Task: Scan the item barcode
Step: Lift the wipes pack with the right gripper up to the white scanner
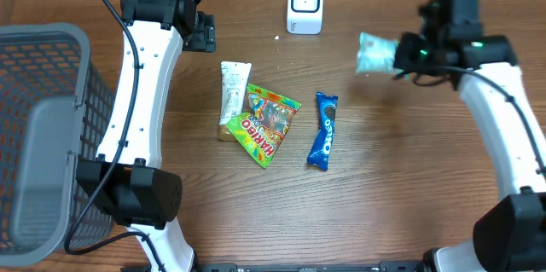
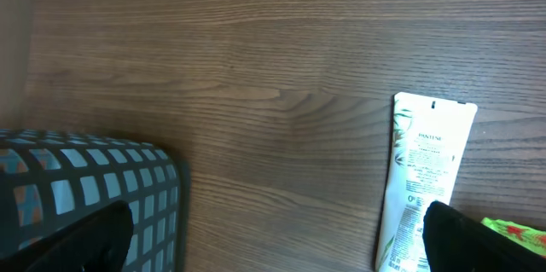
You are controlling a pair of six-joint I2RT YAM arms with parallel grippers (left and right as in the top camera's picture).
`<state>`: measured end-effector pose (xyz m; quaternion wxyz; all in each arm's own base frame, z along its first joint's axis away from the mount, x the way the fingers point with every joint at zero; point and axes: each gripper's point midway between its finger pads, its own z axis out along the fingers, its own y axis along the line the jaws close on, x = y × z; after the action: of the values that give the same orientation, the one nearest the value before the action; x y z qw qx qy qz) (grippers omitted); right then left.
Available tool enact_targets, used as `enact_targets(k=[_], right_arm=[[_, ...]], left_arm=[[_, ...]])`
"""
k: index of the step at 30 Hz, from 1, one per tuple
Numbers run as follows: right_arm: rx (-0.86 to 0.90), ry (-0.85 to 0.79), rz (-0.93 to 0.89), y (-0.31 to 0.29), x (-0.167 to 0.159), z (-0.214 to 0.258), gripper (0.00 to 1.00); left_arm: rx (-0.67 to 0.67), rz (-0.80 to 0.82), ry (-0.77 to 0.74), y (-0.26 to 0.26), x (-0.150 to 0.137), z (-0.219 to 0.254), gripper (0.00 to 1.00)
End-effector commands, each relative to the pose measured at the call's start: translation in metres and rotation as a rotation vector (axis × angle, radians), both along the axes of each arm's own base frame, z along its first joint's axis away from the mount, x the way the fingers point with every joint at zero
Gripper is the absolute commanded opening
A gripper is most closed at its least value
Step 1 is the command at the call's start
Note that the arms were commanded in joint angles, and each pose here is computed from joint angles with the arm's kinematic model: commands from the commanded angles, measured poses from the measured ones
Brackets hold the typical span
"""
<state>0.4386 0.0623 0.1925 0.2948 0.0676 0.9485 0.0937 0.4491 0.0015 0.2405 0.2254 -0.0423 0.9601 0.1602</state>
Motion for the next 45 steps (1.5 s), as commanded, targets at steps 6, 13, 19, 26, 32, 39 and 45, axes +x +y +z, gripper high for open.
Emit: enact_targets(k=[6,13,19,26,32,39,45], right_arm=[[-0.454,-0.402,-0.072,0.004,0.051,0.079,0.04],[-0.647,-0.631,0.077,0.033,0.09,0.115,0.04],[-0.773,-0.754,0.153,0.055,0.113,0.124,0.04],[-0.786,-0.82,0.156,0.074,0.129,0.114,0.04],[-0.853,-0.878,0.219,0.101,0.139,0.101,0.04],[-1.183,-0.91,0.404,0.13,0.158,0.062,0.04],[-1.389,-0.87,0.531,0.137,0.172,0.007,0.04]], left_arm=[[0.028,-0.014,0.014,0.0,0.003,-0.005,1.0],[0.028,-0.014,0.014,0.0,0.003,-0.005,1.0],[0.028,-0.014,0.014,0.0,0.003,-0.005,1.0],[0.028,-0.014,0.014,0.0,0.003,-0.005,0.99],[0.028,-0.014,0.014,0.0,0.003,-0.005,1.0],[0.028,-0.014,0.014,0.0,0.003,-0.005,1.0],[0.028,-0.014,0.014,0.0,0.003,-0.005,0.99]])
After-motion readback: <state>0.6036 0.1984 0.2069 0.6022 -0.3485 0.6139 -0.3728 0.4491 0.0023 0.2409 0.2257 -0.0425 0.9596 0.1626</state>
